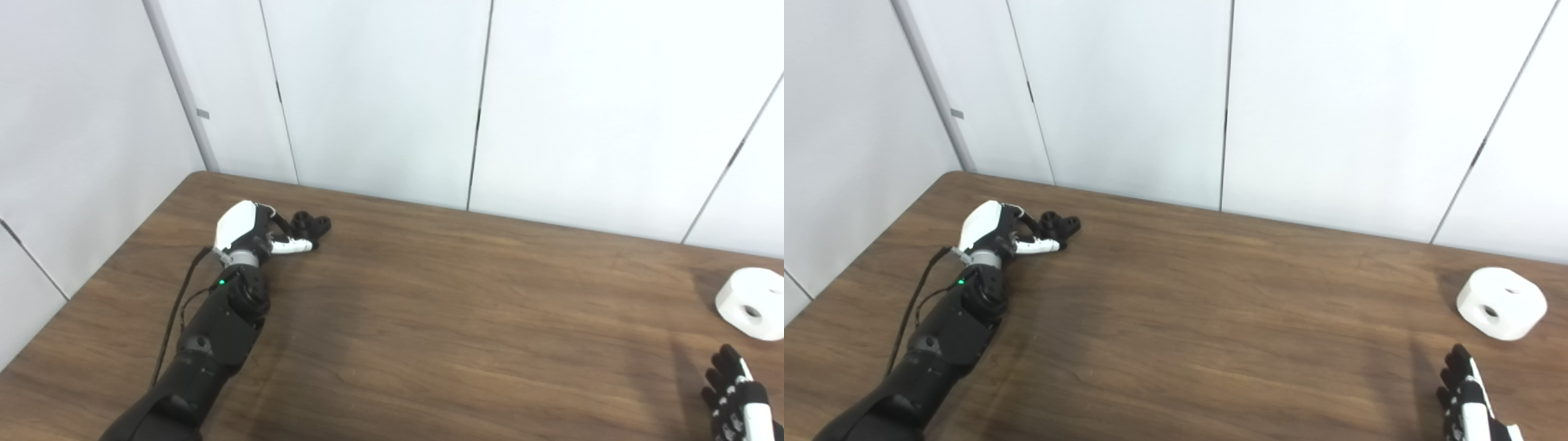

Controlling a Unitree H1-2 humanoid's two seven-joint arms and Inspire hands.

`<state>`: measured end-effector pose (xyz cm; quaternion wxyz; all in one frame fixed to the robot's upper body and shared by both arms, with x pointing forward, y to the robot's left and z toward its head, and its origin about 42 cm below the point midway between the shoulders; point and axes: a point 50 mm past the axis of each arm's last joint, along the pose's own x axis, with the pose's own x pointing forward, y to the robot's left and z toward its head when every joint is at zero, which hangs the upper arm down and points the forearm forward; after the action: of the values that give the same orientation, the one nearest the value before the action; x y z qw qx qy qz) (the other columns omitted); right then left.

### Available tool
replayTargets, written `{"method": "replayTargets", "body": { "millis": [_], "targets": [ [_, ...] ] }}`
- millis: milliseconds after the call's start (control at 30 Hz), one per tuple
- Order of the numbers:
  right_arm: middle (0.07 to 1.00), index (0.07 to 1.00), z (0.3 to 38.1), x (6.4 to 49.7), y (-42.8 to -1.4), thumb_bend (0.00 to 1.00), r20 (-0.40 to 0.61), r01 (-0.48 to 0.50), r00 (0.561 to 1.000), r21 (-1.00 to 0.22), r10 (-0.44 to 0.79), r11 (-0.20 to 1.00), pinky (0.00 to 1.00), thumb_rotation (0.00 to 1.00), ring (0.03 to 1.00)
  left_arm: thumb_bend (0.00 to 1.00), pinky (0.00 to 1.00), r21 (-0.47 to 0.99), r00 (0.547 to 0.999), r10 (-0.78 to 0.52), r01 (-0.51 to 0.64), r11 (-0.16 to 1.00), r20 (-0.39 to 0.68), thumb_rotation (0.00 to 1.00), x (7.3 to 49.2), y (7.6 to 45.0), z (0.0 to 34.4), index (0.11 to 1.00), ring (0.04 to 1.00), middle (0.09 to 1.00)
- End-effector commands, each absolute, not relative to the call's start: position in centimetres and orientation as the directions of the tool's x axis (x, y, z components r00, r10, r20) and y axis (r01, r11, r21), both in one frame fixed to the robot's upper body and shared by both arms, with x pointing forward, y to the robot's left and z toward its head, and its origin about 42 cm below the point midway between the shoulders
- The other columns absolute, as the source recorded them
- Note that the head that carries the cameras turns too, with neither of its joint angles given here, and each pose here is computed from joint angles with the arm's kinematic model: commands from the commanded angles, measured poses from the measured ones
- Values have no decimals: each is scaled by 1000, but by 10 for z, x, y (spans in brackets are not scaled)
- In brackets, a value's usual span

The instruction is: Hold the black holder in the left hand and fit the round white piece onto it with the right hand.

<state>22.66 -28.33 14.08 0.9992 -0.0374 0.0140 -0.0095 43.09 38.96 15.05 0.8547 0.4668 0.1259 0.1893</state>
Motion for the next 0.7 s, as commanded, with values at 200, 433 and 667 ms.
{"method": "replayTargets", "body": {
  "millis": [200,433,667],
  "targets": [
    [1000,1000,148,223,-288,541,10,13,1000,-76,-13,997,1000,1000,1000,520,1000,868,908,419,-211,450,4,43,435,396,160,483,898,777],
    [1000,1000,149,224,-289,548,10,17,1000,-83,-16,996,1000,1000,1000,520,997,873,916,401,-200,444,6,43,435,393,157,484,885,776],
    [1000,1000,149,225,-288,574,14,21,1000,-88,-20,996,1000,1000,1000,519,999,877,924,382,-188,442,5,42,435,391,154,485,889,779]
  ]
}}
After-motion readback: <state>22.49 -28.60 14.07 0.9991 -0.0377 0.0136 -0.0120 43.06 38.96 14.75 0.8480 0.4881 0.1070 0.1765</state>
